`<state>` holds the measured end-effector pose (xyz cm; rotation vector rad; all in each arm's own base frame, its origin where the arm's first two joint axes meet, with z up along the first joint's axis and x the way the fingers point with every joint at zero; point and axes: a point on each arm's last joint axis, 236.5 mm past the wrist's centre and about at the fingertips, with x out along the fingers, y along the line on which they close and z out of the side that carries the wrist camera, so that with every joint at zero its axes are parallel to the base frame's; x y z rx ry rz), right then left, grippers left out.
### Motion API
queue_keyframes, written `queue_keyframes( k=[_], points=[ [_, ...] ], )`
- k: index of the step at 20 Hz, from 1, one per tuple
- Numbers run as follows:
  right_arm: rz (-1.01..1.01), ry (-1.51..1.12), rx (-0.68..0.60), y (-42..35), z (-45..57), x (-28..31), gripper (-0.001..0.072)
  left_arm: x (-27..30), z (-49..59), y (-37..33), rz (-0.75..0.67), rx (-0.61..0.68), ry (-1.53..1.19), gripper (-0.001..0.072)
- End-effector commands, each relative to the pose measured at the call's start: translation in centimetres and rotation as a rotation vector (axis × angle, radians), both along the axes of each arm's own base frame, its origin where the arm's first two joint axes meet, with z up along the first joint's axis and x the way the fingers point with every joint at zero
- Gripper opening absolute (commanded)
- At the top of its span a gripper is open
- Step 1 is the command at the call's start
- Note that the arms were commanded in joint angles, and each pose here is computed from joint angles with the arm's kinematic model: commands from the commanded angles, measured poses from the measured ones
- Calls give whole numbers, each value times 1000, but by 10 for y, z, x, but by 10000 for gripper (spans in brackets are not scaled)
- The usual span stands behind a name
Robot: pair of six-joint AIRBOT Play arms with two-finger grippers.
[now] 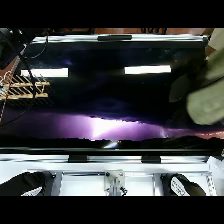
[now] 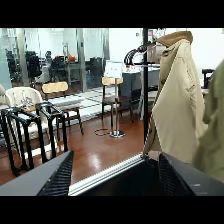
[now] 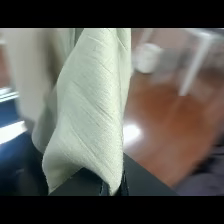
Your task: Fold the shirts.
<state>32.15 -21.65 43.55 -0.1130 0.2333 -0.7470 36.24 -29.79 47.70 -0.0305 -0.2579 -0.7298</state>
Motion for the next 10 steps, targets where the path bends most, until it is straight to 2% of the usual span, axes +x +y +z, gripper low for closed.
queue_keyframes(
  k=[1, 4, 10],
  points=[
    [-114, -54, -38, -39, 15, -25, 43, 0, -1, 0, -1, 3, 3, 639],
    [-138, -123, 6, -61, 13, -21, 43, 0, -1, 0, -1, 3, 3, 639],
    [-105, -209, 29, -85, -1, 32, 43, 0, -1, 0, -1, 3, 3, 639]
  ],
)
